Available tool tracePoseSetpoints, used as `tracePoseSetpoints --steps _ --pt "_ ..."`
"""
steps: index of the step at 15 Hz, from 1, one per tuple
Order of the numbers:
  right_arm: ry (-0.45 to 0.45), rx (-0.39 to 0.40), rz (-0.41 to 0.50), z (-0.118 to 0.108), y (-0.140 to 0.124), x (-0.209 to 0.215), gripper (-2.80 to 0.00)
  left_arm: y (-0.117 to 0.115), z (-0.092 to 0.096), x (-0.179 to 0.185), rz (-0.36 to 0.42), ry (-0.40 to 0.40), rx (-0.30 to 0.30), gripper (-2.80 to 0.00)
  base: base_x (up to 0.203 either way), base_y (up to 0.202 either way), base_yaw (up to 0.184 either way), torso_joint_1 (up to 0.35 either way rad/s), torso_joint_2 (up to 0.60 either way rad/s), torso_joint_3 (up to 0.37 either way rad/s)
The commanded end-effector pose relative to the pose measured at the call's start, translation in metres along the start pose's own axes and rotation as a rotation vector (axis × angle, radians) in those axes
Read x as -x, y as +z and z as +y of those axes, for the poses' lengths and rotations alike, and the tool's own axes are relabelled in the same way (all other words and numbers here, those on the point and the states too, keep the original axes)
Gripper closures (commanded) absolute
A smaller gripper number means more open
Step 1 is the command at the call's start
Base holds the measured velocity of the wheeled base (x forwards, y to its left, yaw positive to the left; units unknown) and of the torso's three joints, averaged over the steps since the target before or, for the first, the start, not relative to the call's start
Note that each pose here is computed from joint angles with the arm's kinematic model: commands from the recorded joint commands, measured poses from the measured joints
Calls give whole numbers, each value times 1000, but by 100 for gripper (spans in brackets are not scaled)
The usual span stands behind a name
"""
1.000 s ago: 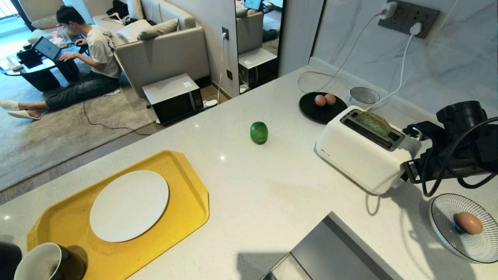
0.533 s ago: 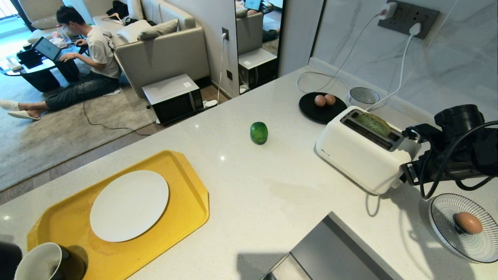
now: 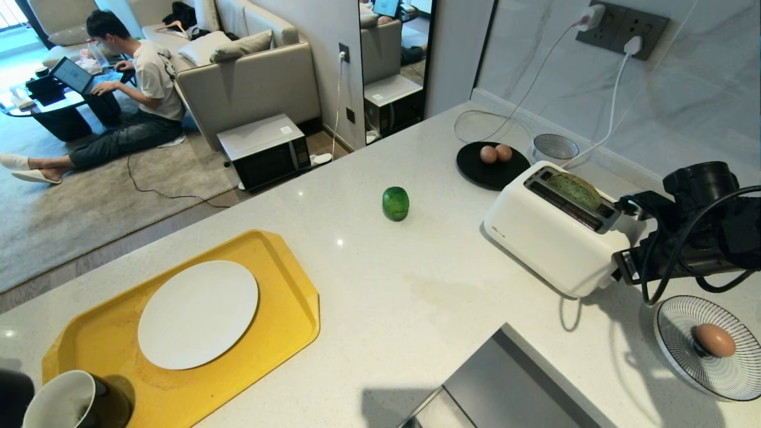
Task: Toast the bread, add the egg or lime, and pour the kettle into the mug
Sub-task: Use a bread toaster
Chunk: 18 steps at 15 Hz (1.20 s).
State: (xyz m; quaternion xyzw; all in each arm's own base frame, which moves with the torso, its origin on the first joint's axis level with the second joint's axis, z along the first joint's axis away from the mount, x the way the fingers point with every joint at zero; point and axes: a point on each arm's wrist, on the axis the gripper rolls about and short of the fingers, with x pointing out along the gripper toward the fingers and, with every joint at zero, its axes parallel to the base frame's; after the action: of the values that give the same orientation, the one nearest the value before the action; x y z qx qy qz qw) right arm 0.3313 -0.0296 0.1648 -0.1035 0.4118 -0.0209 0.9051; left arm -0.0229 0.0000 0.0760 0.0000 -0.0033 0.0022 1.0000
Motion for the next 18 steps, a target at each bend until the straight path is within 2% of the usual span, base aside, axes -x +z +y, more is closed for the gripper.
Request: tracePoseSetpoints --steps 1,18 --pt "2 2 14 0 -2 -4 0 0 0 0 0 1 0 0 0 0 0 0 0 0" --pt "0 2 8 0 0 -4 0 0 0 0 0 0 0 0 0 0 0 0 0 0"
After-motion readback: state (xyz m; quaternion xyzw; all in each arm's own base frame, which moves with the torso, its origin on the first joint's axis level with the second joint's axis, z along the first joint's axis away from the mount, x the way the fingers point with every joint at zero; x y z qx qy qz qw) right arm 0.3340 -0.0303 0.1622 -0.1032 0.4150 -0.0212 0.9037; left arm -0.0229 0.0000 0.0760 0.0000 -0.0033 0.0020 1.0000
